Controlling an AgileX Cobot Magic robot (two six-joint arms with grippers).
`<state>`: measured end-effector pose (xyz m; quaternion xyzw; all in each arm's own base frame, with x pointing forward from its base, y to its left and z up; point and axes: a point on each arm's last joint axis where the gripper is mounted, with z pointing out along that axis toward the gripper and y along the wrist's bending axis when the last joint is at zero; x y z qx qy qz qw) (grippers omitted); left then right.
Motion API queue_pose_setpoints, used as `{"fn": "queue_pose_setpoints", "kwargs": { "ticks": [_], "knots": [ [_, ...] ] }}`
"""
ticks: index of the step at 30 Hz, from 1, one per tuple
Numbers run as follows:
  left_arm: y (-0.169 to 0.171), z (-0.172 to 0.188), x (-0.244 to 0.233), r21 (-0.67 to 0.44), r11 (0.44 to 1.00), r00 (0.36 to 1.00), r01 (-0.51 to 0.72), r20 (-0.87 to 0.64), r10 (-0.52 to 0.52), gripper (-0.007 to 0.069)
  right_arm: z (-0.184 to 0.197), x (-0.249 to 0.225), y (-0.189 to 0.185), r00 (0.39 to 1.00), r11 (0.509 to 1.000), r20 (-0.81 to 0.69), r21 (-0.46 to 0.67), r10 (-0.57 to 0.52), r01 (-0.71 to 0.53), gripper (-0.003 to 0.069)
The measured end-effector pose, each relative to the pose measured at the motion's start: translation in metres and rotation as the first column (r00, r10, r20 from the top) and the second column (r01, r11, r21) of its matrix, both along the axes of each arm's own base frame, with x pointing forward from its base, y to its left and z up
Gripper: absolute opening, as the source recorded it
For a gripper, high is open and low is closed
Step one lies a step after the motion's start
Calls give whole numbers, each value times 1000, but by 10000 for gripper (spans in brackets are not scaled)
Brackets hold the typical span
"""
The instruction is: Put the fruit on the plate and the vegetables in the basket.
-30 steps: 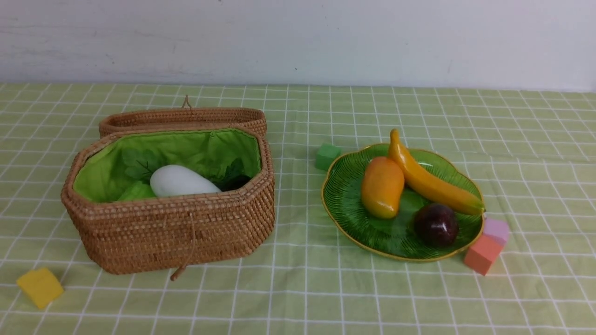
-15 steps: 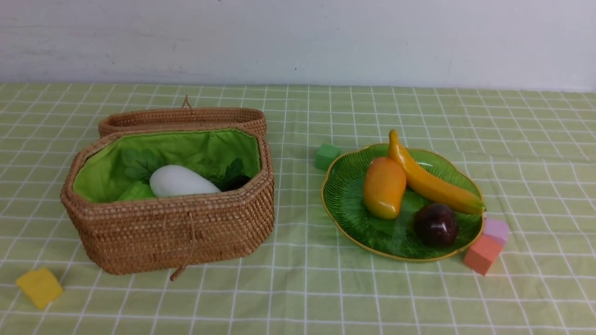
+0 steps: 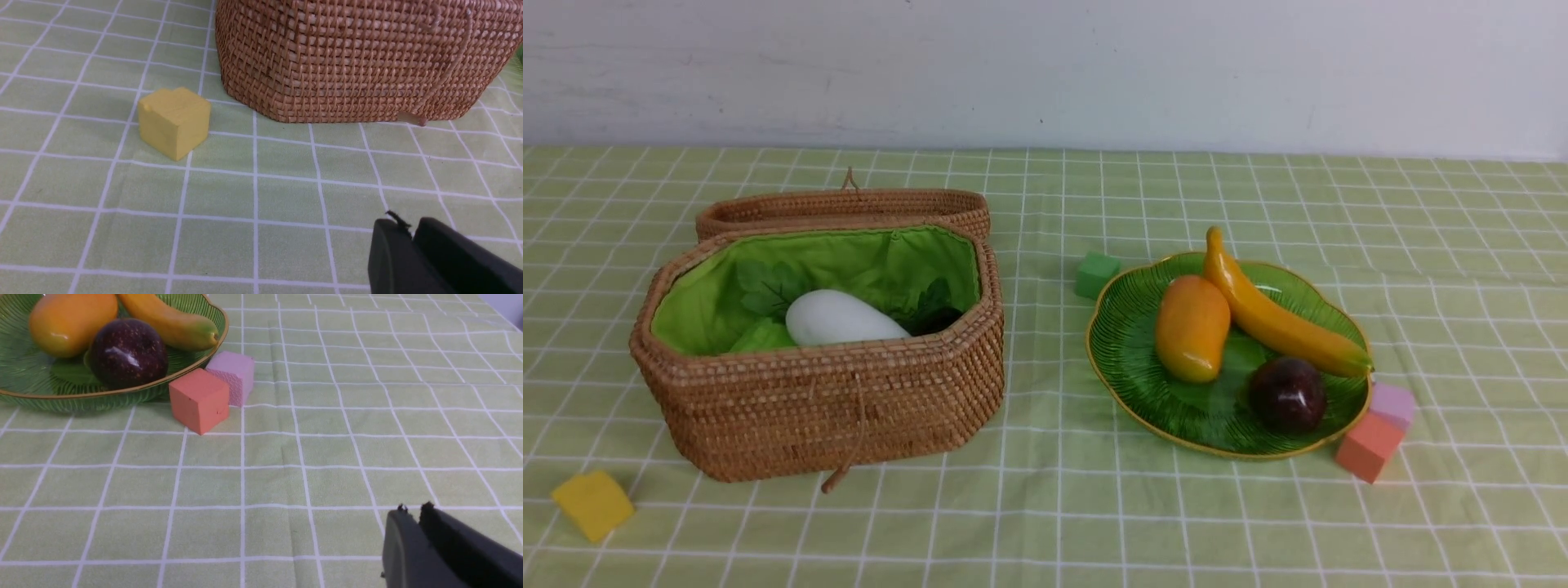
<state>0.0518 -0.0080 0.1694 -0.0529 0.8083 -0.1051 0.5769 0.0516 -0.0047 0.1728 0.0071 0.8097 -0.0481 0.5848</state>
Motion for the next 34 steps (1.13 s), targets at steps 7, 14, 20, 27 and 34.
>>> {"fn": "queue_pose_setpoints", "kwargs": {
  "ticks": [7,14,20,27,34],
  "knots": [
    [0,0,0,0,1000,1000,0,0,0,81,0,0,0,1000,1000,0,-2,1,-1,75],
    [0,0,0,0,1000,1000,0,0,0,87,0,0,0,1000,1000,0,-2,1,-1,76],
    [0,0,0,0,1000,1000,0,0,0,92,0,0,0,1000,1000,0,-2,1,-1,83],
    [0,0,0,0,1000,1000,0,0,0,96,0,0,0,1000,1000,0,-2,1,-1,93],
    [0,0,0,0,1000,1000,0,0,0,102,0,0,0,1000,1000,1,-2,1,-1,101]
  ]
}}
